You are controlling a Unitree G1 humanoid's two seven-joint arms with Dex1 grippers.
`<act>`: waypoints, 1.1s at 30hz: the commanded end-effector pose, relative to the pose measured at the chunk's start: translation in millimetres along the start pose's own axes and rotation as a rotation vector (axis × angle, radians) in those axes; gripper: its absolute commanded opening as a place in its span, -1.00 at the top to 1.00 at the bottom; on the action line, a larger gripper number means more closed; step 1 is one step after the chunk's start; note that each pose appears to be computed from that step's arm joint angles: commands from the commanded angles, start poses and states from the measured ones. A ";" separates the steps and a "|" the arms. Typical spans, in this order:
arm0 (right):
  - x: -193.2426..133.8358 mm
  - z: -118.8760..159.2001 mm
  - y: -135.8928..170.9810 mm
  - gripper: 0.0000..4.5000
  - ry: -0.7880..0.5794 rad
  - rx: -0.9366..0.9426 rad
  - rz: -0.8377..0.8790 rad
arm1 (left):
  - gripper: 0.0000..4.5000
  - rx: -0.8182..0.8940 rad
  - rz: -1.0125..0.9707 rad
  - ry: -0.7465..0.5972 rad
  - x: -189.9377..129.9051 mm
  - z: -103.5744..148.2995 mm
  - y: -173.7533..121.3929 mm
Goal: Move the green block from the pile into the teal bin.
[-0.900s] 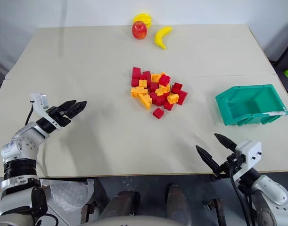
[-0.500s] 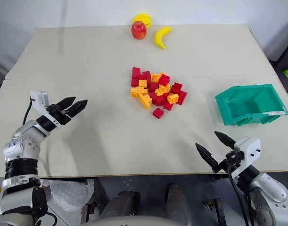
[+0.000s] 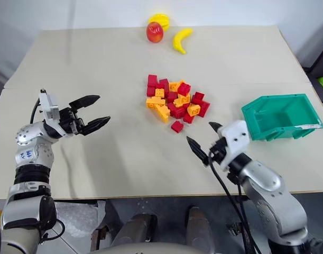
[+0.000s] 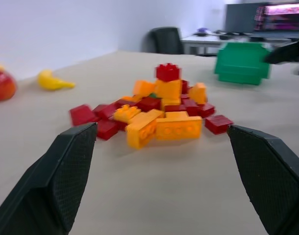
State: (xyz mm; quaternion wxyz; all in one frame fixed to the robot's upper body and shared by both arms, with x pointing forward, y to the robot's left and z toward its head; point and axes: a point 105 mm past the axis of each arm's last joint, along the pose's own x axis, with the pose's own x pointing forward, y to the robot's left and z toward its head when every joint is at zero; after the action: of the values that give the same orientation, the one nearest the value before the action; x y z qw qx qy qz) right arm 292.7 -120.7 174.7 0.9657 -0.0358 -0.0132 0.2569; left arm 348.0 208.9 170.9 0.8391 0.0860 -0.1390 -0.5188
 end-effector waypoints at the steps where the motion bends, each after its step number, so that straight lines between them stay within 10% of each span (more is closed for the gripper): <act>1: 23.6 9.1 7.9 -0.44 0.019 -0.023 -0.030 | -1.00 0.068 -0.122 -0.011 6.9 4.1 -8.2; 10: 83.5 26.3 42.0 0.95 0.021 0.011 0.039 | -1.00 0.103 -0.121 -0.035 9.1 6.4 -1.9; 22: 188.3 16.8 36.0 0.99 0.027 -0.040 -0.101 | -1.00 0.119 -0.052 -0.047 22.4 2.1 2.1; 33: 199.6 6.1 -13.6 0.99 0.054 -0.046 -0.337 | -1.00 0.126 -0.012 -0.054 20.3 1.9 2.7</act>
State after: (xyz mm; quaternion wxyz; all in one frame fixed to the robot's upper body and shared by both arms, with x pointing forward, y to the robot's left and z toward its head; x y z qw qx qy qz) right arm 469.8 -27.7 172.9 0.9926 -0.0614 0.0190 0.1026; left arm 359.3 187.1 169.7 0.8224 0.1158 -0.1802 -0.5270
